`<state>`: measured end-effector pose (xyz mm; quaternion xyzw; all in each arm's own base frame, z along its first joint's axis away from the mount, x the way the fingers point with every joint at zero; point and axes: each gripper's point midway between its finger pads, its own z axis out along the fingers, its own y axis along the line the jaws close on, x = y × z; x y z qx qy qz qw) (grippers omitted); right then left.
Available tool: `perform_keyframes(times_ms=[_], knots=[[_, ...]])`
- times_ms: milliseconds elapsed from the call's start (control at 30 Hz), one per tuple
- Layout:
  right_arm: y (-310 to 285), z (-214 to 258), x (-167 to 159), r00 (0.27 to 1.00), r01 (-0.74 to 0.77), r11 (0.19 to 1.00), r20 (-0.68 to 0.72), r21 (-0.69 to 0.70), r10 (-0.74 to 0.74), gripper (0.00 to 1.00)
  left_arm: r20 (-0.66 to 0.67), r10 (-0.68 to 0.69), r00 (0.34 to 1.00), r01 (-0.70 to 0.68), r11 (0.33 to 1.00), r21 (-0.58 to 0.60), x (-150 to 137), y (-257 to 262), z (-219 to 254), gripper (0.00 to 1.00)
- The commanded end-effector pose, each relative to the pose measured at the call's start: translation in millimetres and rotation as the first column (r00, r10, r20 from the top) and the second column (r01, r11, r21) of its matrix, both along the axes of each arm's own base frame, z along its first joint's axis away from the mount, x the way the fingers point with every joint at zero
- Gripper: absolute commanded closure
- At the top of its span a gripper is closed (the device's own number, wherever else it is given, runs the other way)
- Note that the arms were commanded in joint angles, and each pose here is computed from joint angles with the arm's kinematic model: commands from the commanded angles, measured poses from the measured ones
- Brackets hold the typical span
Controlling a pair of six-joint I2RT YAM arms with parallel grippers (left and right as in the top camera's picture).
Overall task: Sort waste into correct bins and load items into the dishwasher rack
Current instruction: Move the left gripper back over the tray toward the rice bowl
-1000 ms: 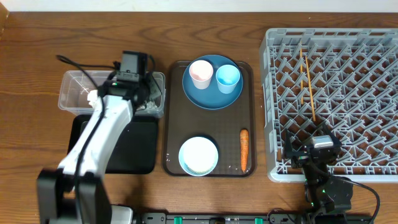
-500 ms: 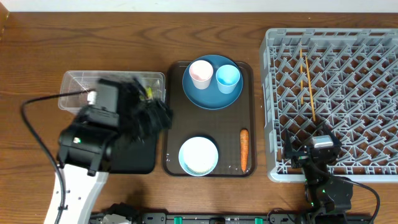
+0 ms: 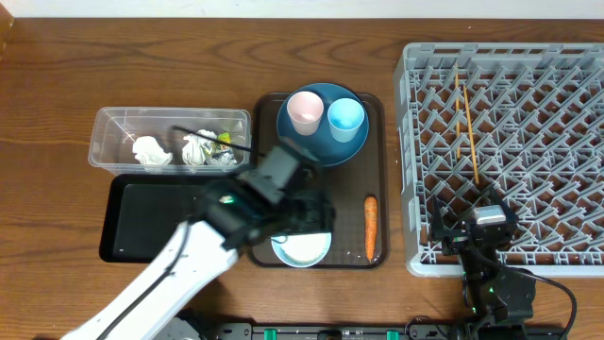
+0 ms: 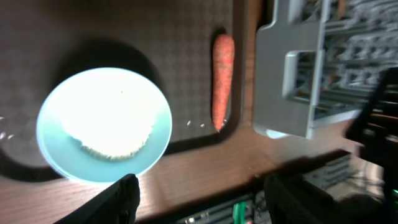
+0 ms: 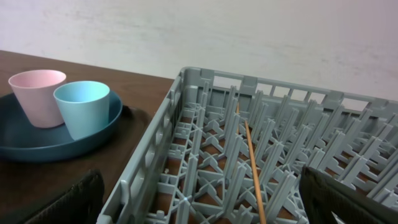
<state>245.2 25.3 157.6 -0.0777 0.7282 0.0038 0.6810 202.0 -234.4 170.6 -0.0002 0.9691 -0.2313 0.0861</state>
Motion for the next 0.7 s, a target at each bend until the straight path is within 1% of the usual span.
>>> perform_keyframes(times_ms=[0,67,133,200,267,467,567,633,667], knots=[[-3,0,0,1.0,0.011,1.0,0.001,-0.003,-0.011,0.01,-0.001,0.001,1.0,-0.001,0.995,0.095,1,-11,-27,0.34],[-3,0,0,1.0,0.011,1.0,0.001,-0.003,-0.011,0.01,-0.011,-0.02,1.0,0.022,0.992,0.123,0,-19,-39,0.35],[-3,0,0,1.0,0.011,1.0,0.001,-0.003,-0.011,0.01,-0.023,-0.009,1.0,0.013,0.984,0.178,0,-21,-56,0.36],[-3,0,0,1.0,0.011,1.0,0.001,-0.003,-0.011,0.01,-0.031,-0.011,0.999,0.017,0.974,0.225,0,-20,-69,0.39],[-3,0,0,1.0,0.011,1.0,0.001,-0.003,-0.011,0.01,-0.04,-0.012,0.999,0.022,0.965,0.261,0,-20,-79,0.39],[-3,0,0,1.0,0.011,1.0,0.001,-0.003,-0.011,0.01,-0.035,-0.001,0.999,0.012,0.953,0.303,3,-16,-88,0.4],[-3,0,0,1.0,0.011,1.0,0.001,-0.003,-0.011,0.01,-0.038,0.003,0.999,0.009,0.953,0.303,0,-18,-89,0.45],[-3,0,0,1.0,0.011,1.0,0.001,-0.003,-0.011,0.01,-0.024,-0.004,1.0,0.011,0.95,0.313,-2,-20,-89,0.52],[-3,0,0,1.0,0.011,1.0,0.001,-0.003,-0.011,0.01,-0.011,-0.011,1.0,0.014,0.947,0.322,-3,-20,-89,0.58]])
